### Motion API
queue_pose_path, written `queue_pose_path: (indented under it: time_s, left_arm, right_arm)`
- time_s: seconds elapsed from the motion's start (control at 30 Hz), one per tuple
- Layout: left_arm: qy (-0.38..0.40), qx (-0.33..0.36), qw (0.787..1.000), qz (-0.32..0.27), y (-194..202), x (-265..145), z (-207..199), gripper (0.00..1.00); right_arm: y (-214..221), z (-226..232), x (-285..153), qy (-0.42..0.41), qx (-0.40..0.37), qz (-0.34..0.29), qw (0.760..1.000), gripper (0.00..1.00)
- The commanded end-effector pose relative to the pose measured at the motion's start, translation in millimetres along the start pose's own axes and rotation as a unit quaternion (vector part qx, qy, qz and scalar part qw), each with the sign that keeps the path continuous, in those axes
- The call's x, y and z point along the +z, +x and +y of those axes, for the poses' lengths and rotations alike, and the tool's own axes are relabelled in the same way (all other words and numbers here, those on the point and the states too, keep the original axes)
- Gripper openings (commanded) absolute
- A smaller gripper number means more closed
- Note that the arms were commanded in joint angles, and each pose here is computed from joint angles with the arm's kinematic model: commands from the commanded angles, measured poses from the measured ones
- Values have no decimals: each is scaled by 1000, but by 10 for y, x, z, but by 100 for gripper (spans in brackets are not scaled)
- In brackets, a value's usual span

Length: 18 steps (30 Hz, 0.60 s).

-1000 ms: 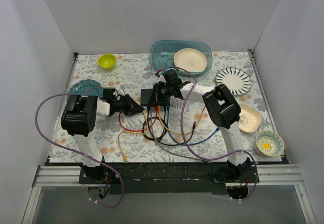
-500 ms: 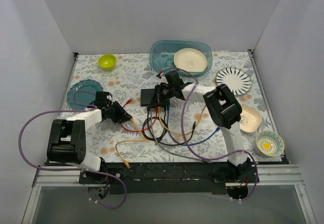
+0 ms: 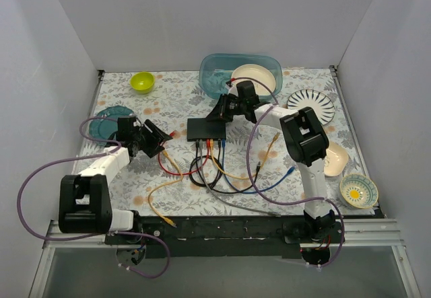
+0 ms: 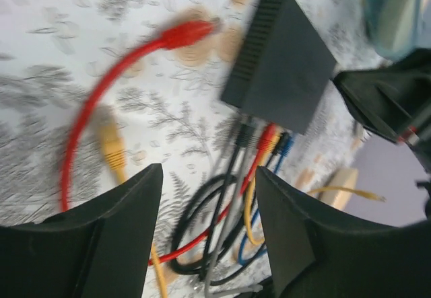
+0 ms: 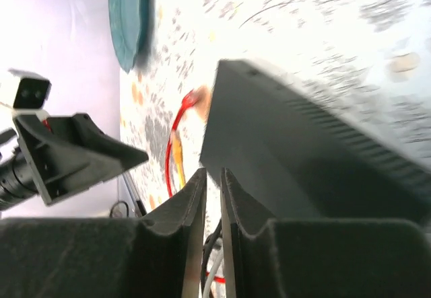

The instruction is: Pull the plug from the switch port

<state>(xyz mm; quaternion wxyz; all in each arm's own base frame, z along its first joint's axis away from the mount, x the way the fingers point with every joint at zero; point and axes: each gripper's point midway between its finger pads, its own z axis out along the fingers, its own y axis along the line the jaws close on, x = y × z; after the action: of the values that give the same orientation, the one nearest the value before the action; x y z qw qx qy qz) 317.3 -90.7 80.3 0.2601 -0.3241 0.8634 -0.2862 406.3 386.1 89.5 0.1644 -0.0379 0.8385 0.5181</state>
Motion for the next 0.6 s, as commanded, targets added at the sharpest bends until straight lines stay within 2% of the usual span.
queue_pose_path:
  time_s: [0.0, 0.1, 0.27, 0.57]
  left_arm:
    - [151, 30, 985, 76, 246, 141, -647, 54]
    - [168, 68, 978, 107, 466, 234, -837, 54]
    - [157, 45, 976, 144, 670, 480, -706, 51]
    - [115, 27, 982, 145, 696, 808, -465, 45]
  right_arm:
    - [-50, -176, 47, -4, 38, 1, 999, 20]
    - [37, -305, 81, 8, 44, 12, 999, 18]
    - [125, -431, 106, 18, 52, 21, 998, 16]
    - [181, -424, 68, 25, 33, 22, 999, 15]
